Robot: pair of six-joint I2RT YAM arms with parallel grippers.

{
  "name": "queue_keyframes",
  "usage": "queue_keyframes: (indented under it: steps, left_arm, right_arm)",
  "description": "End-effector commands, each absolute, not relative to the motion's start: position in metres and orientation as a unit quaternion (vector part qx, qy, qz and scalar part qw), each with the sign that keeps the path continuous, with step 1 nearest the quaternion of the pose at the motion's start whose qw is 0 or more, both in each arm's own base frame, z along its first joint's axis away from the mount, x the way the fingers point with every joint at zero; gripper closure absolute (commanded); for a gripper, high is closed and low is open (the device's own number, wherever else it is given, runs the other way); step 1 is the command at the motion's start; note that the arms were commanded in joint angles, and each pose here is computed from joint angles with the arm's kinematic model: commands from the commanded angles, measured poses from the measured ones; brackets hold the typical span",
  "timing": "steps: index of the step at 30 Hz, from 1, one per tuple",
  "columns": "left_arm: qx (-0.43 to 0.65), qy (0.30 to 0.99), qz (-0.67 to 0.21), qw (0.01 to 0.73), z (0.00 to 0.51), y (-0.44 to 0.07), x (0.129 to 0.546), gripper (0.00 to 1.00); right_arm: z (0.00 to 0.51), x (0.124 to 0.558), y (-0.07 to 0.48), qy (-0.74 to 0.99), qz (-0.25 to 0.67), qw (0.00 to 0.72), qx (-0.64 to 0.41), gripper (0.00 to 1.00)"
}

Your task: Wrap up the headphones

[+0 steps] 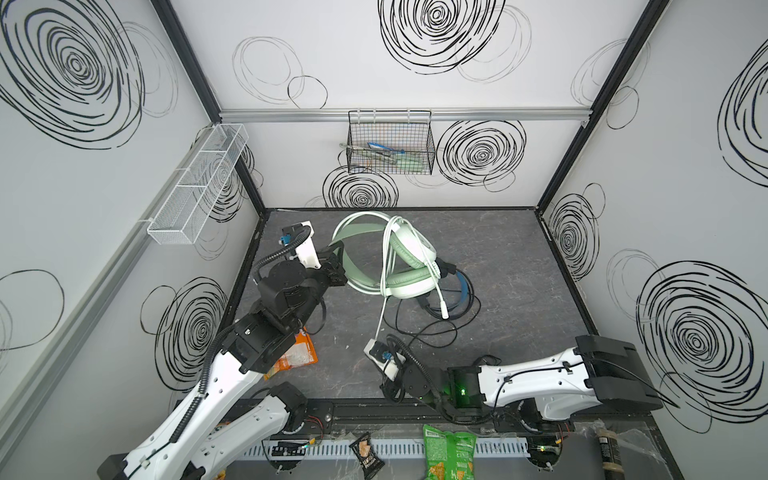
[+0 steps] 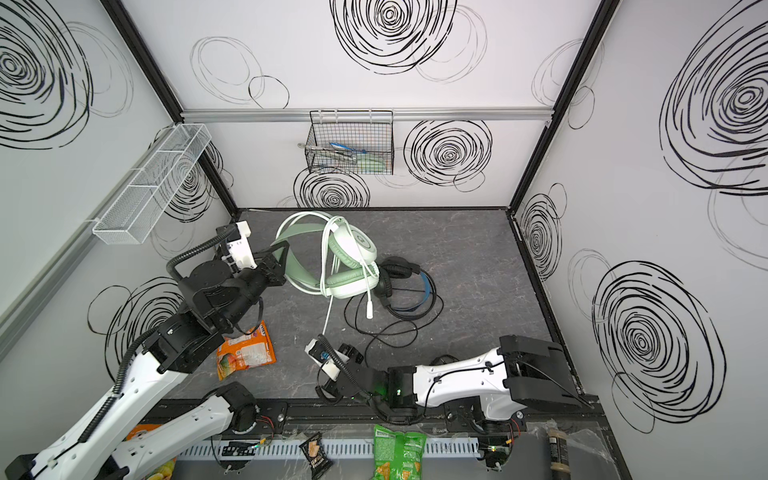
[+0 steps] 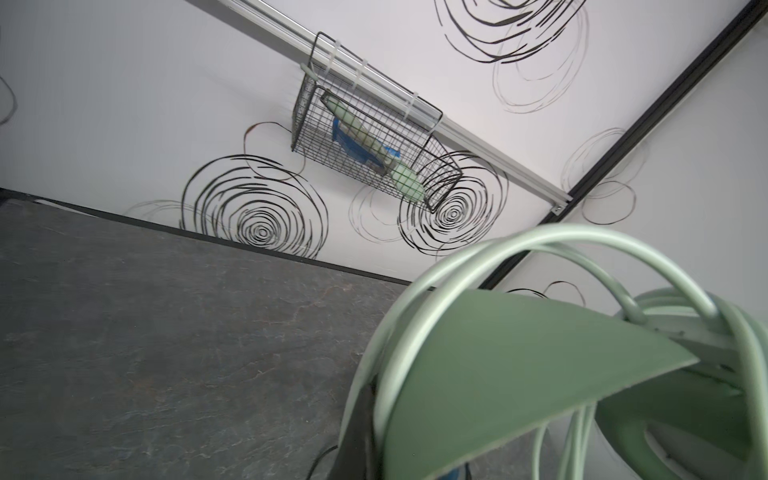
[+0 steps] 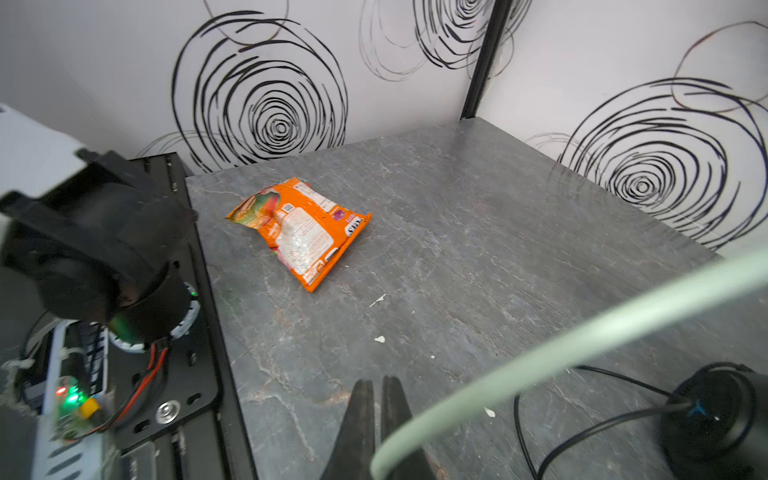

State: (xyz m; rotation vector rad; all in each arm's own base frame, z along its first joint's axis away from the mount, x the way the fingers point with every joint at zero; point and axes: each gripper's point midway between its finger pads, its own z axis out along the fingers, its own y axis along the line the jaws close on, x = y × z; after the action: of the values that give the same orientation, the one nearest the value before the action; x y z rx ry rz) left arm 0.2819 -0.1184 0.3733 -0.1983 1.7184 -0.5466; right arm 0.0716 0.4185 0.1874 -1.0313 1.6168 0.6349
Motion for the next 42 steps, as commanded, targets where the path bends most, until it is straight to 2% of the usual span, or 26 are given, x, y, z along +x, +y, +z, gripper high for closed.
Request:
queue_keyframes:
  steps: [1, 9, 19, 27, 36, 38, 42]
  left_arm:
    - [-0.146, 0.669, -0.211, 0.697, 0.418, -0.089, 0.291, 1.0]
    - [-0.108, 0.71, -0.113, 0.687, 0.383, -0.088, 0.301, 1.0]
    - [-0.015, 0.774, -0.085, 0.628, 0.338, -0.106, 0.297, 1.0]
    - [-0.004, 0.781, -0.021, 0.624, 0.325, -0.089, 0.289, 1.0]
    - [0.058, 0.798, 0.012, 0.6, 0.3, -0.114, 0.289, 1.0]
    - [0.07, 0.801, 0.015, 0.595, 0.294, -0.119, 0.288, 1.0]
    - [0.093, 0.807, 0.031, 0.583, 0.285, -0.125, 0.288, 1.0]
  right_arm:
    - [0.204, 0.051, 0.419, 0.663, 0.248, 0.53, -0.466, 1.0]
    - [0.277, 0.04, 0.421, 0.621, 0.212, 0.567, -0.498, 1.0]
    - [0.355, 0.073, 0.392, 0.595, 0.155, 0.589, -0.524, 1.0]
    - [0.364, 0.068, 0.389, 0.599, 0.143, 0.57, -0.544, 1.0]
    - [0.402, 0.049, 0.401, 0.563, 0.203, 0.591, -0.541, 0.99]
    - [0.406, 0.043, 0.404, 0.542, 0.206, 0.601, -0.549, 0.96]
    - [0.4, 0.049, 0.406, 0.529, 0.131, 0.61, -0.575, 0.95]
